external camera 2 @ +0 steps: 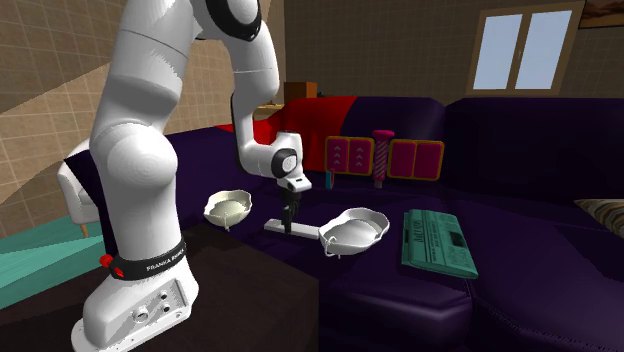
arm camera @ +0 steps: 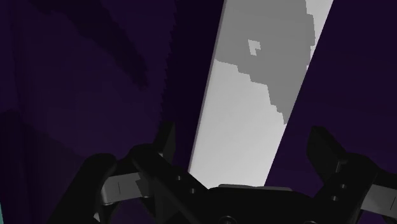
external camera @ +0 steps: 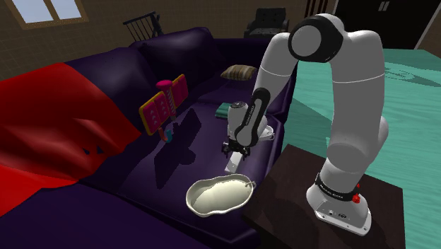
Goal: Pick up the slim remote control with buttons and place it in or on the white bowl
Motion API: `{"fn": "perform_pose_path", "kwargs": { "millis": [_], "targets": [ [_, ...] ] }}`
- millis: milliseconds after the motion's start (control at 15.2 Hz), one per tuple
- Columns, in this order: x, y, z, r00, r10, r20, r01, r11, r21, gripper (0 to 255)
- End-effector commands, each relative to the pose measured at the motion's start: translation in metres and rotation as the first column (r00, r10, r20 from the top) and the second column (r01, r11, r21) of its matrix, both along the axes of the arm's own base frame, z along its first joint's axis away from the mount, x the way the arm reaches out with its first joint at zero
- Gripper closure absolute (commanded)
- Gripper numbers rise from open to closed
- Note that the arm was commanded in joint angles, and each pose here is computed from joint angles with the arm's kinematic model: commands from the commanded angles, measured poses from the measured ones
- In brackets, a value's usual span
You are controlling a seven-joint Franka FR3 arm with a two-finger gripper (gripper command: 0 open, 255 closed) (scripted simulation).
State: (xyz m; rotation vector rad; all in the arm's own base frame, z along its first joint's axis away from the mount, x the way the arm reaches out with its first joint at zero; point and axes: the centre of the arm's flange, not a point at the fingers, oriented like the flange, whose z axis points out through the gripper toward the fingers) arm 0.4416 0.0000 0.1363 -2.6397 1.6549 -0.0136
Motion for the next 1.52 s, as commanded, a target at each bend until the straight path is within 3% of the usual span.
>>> {"fn": "perform_pose_path", "kwargs": {
  "millis": [0,462,528,1122,1452],
  "targets": [
    [-0.001,-0.001,-0.005,1.000,0.000,0.000,0.000,1.000,0.000,0],
    [-0.001,0.000,-0.005,1.000,0.000,0.000,0.000,1.000,0.000,0],
    [-0.001,0.000,-0.005,1.000,0.000,0.000,0.000,1.000,0.000,255],
    [-0.001,-0.001,-0.005,1.000,0.000,0.000,0.000,1.000,0.000,255],
    [-0.001,-0.001,0.022,1.000,0.000,0.000,0.000,1.000,0.000,255]
  ]
}}
